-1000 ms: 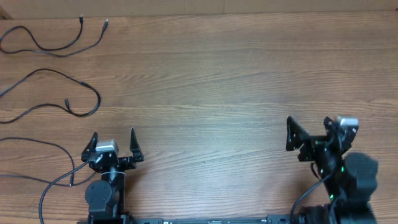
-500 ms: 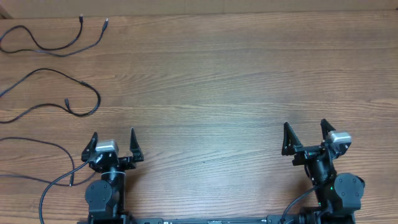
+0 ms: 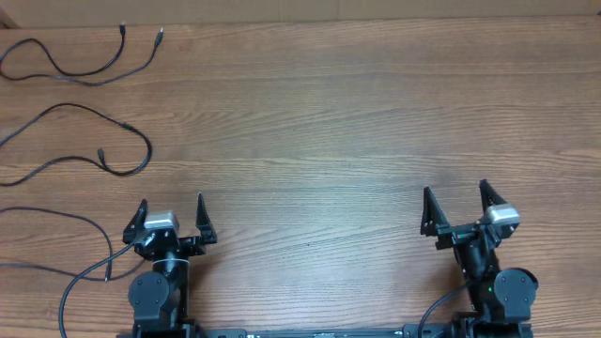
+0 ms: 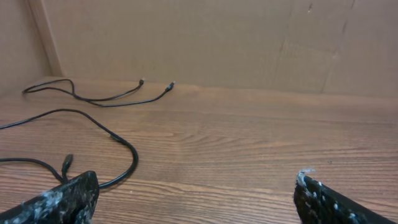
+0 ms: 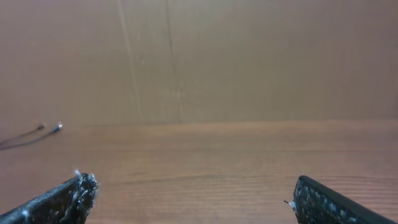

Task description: Untangle cables

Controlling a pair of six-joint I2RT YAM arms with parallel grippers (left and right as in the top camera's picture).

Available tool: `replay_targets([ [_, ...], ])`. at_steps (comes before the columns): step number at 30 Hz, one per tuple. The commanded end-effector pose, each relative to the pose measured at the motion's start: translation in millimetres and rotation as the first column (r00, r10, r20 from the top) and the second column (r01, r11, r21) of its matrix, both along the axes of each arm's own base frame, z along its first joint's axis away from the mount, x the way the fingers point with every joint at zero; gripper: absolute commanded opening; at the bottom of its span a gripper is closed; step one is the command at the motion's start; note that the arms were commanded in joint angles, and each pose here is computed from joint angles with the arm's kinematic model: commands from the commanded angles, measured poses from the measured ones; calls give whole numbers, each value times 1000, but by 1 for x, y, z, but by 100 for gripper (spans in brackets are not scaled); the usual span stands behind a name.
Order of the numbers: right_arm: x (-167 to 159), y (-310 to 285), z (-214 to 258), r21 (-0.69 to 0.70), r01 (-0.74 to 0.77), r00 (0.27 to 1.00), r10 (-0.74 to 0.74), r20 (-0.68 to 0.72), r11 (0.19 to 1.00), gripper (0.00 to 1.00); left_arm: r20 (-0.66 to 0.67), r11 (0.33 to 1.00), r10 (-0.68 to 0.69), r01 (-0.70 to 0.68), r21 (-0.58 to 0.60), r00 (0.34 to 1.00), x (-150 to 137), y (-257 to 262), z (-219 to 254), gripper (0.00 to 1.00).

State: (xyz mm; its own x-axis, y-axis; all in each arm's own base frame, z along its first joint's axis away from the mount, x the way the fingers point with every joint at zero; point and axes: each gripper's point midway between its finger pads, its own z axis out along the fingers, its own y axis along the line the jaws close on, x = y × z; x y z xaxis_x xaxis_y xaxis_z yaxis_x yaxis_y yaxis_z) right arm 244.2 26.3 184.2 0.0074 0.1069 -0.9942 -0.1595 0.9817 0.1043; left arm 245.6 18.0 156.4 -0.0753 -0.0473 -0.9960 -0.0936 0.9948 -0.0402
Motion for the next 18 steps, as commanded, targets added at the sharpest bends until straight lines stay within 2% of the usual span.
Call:
replay_targets([
  [1, 0, 2, -12, -35, -8, 999, 6, -35, 999, 100, 4, 1000, 2, -2, 22, 1000, 0, 1, 0, 100],
  [18, 1, -8, -15, -41, 48, 998, -49, -43, 998, 100, 4, 1000, 2, -2, 22, 1000, 0, 1, 0, 99],
])
